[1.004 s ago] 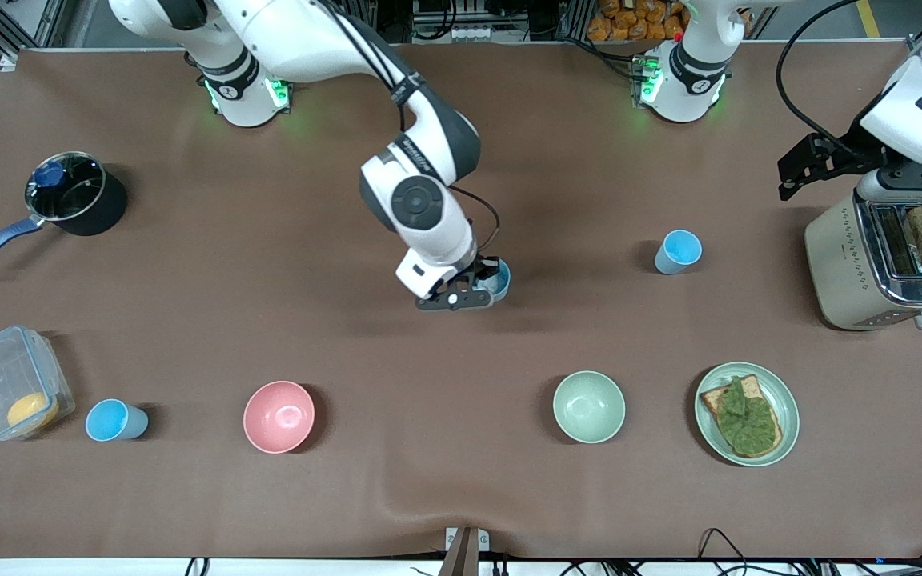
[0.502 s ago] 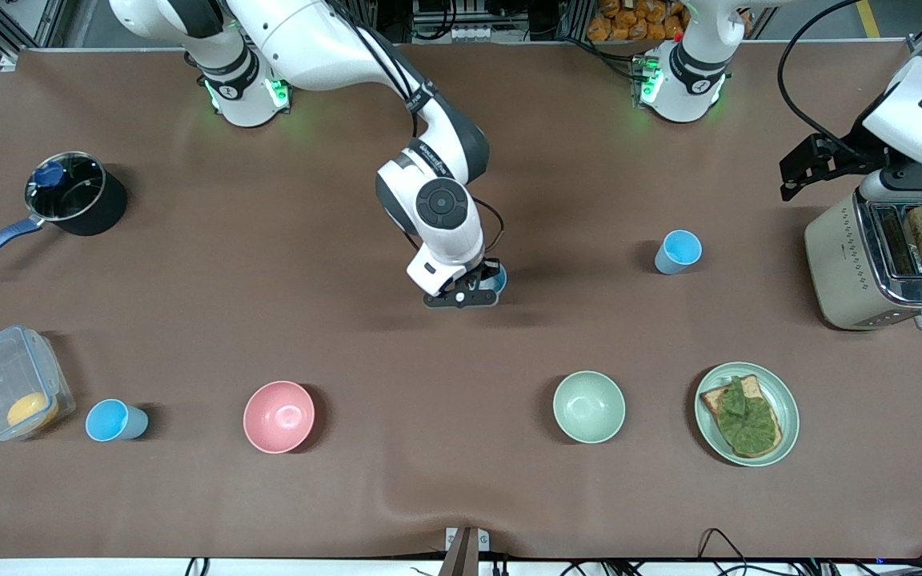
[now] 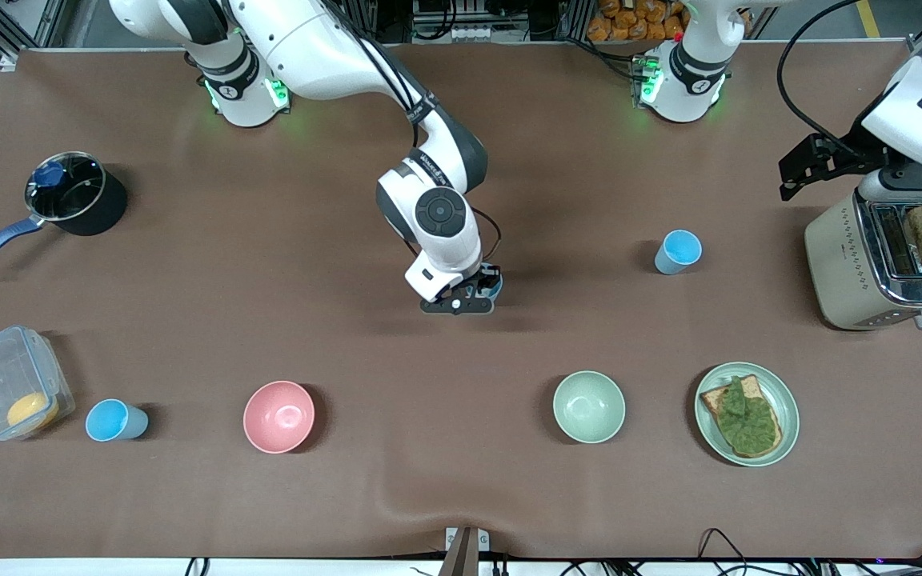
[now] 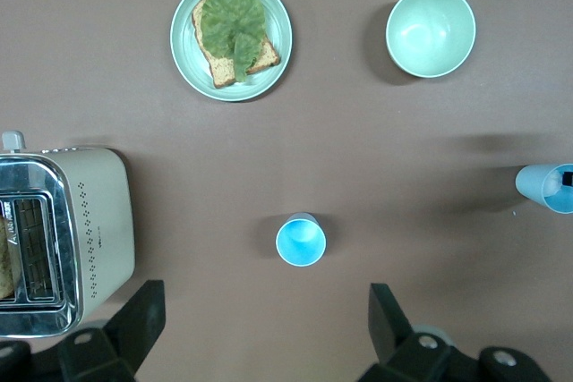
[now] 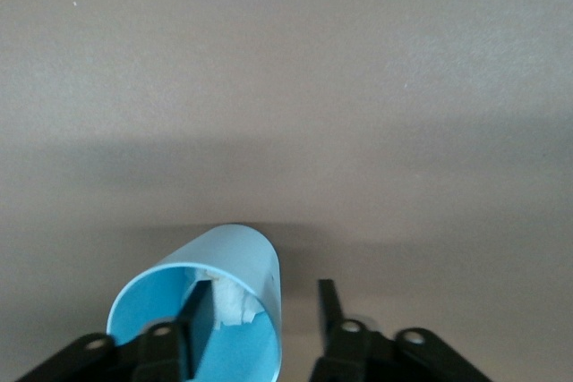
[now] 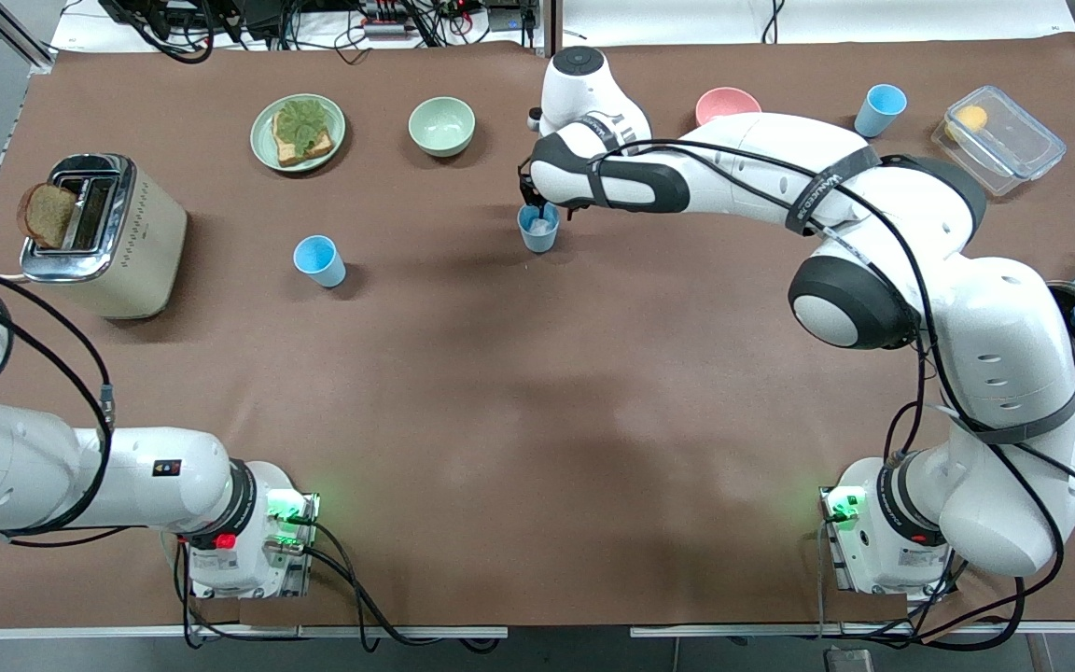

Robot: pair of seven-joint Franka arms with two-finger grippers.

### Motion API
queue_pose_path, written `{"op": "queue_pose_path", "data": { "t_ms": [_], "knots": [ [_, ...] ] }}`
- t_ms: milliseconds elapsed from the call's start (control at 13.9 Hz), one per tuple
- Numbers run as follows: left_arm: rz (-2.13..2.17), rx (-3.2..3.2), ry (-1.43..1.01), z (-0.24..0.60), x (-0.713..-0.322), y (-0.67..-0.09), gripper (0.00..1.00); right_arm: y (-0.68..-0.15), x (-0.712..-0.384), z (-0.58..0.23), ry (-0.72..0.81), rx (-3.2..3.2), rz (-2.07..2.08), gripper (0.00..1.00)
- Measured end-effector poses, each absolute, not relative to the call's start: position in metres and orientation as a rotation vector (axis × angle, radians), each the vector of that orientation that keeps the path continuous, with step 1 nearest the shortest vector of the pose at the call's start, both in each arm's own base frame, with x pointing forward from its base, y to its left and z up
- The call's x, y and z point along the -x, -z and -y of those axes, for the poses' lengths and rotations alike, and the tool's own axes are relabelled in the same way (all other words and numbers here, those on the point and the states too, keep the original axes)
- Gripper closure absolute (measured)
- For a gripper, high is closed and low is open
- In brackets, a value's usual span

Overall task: Stack blue cups with both arms
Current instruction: 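Lower the tissue cup onto the table and open the right gripper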

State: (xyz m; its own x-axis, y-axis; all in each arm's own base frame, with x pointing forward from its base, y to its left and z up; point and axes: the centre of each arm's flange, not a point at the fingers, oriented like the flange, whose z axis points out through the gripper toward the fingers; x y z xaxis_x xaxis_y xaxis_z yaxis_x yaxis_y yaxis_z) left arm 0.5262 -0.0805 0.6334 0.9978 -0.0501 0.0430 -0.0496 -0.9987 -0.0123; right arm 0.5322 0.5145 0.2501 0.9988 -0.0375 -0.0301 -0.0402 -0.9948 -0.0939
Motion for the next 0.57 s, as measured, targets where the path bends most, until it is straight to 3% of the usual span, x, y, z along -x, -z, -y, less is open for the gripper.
{"op": "queue_pose_path", "data": {
  "t_ms": [287,574],
  "knots": [
    [-0.081,3.129,0.062,0.081,-0.527,-0.631,0.0,-0.29,-0.561,-0.495,-0.006,3.03,-0.114,0.0],
    [-0.095,3.13,-0.008,0.086,-0.54,-0.608,0.0,-0.394,-0.615,-0.387,-0.062,3.044,-0.102,0.0]
  ]
}}
